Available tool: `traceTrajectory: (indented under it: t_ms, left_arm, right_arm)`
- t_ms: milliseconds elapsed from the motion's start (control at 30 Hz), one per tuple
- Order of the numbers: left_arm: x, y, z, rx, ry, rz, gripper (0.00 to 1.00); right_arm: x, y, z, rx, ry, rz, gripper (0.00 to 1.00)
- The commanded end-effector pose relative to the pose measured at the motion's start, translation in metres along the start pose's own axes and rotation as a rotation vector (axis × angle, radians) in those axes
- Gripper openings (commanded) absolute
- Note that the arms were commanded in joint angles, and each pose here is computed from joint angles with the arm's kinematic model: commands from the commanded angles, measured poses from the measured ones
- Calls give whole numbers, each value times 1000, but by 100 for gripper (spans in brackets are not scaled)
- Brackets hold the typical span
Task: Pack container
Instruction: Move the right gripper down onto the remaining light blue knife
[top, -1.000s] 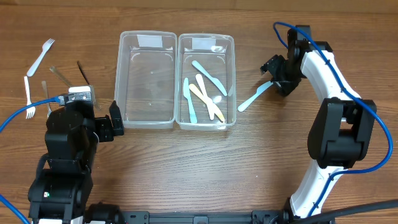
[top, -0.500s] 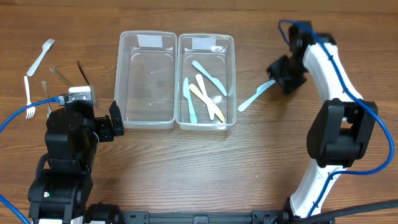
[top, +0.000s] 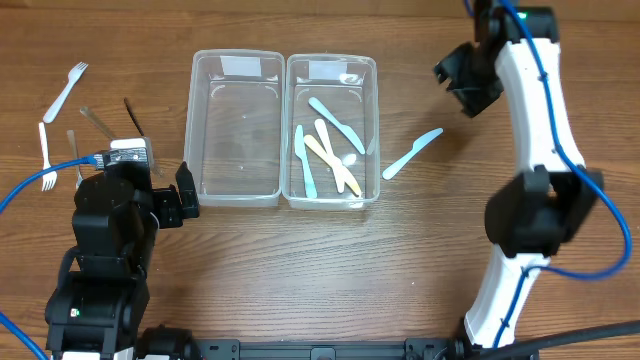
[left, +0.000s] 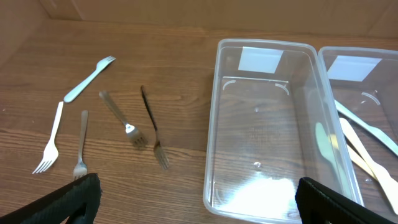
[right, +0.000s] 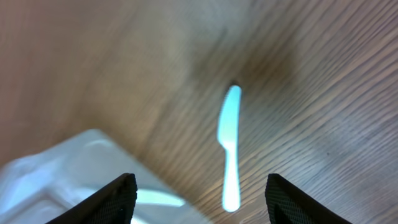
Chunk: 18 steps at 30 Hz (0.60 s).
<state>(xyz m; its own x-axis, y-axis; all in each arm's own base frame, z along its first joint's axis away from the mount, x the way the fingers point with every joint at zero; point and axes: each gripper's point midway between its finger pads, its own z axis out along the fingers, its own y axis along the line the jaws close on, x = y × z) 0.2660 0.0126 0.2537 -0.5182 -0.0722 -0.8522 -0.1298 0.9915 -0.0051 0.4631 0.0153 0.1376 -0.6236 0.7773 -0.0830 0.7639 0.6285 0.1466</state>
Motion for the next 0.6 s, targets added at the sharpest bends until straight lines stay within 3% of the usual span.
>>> traceTrajectory:
  t_ms: [0, 233, 567]
  left_arm:
    - [-10, 0, -5, 7, -27, -23, 100]
    - [-10, 0, -5, 7, -27, -23, 100]
    - [-10, 0, -5, 7, -27, -23, 100]
  right_arm:
    - [10, -8, 56, 97, 102, 21, 70]
    - [19, -9, 99, 128, 184, 9, 71]
    - [20, -14, 119, 140, 192, 12, 72]
